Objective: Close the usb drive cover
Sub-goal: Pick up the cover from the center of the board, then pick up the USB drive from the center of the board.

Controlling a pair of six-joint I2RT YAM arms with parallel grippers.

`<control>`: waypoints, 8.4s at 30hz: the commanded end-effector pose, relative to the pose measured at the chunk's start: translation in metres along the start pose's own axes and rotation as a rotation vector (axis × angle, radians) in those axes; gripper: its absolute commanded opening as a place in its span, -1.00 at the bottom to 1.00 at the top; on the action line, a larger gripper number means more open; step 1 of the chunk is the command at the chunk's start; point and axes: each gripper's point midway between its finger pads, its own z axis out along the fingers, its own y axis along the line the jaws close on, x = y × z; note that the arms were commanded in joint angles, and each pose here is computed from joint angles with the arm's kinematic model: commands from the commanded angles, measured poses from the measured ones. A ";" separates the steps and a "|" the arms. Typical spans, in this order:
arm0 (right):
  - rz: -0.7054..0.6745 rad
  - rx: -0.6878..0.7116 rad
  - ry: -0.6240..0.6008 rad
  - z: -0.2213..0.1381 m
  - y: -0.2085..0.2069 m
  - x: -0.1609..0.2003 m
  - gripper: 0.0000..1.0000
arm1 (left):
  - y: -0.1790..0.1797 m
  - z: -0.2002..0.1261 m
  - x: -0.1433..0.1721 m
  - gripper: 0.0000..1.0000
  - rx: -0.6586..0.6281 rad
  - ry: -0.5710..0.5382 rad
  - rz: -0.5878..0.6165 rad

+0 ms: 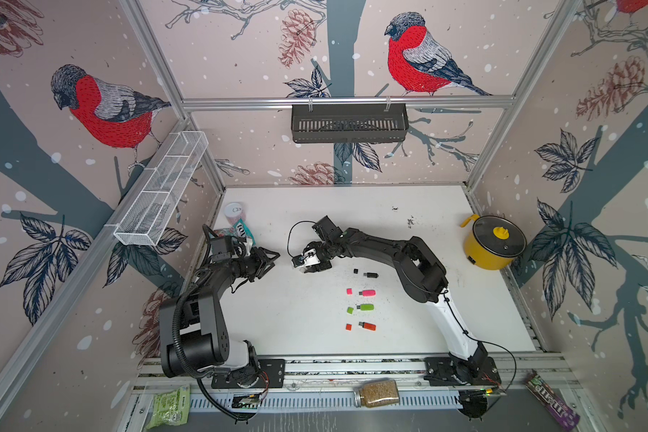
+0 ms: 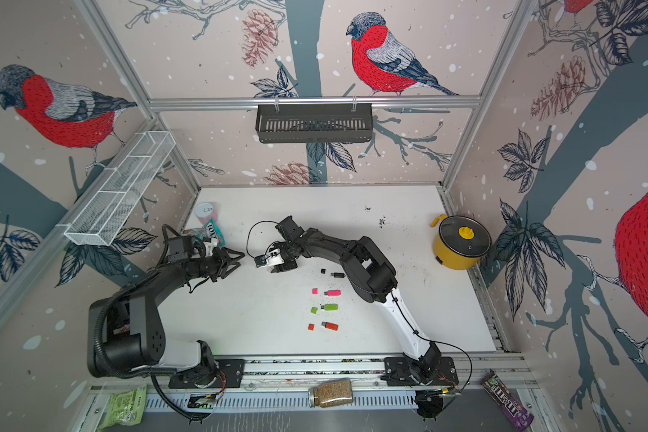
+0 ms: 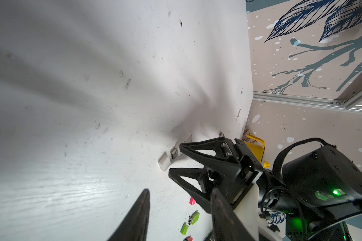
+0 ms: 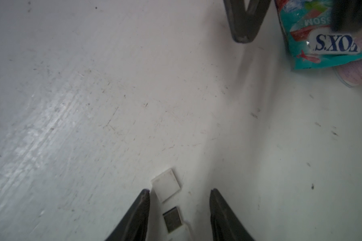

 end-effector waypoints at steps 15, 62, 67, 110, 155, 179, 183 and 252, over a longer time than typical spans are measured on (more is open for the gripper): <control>0.087 -0.094 0.007 0.009 0.019 0.003 -0.15 | -0.002 -0.001 0.004 -0.04 0.008 0.017 0.025; 0.331 -0.173 0.179 0.015 0.054 0.025 -0.34 | 0.006 0.002 0.017 -0.04 0.013 0.049 0.010; 0.357 -0.175 0.191 0.012 0.053 0.030 -0.33 | 0.005 0.003 0.019 -0.04 0.012 0.054 0.012; 0.345 0.000 -0.187 -0.034 0.007 -0.039 -0.70 | -0.011 0.025 0.055 -0.10 0.112 0.150 0.099; 0.371 -0.014 -0.350 -0.036 0.003 -0.066 -0.70 | -0.029 0.030 0.067 -0.62 0.242 0.223 0.048; 0.314 0.050 -0.203 -0.048 -0.012 -0.027 -0.04 | -0.021 0.032 0.062 -0.91 0.171 0.205 0.090; 0.277 0.027 -0.112 -0.051 -0.011 -0.001 0.01 | -0.020 0.033 0.059 -0.92 0.157 0.200 0.095; 0.457 -0.183 0.194 -0.009 0.050 0.068 -0.63 | -0.011 0.033 0.063 -0.92 0.133 0.186 0.090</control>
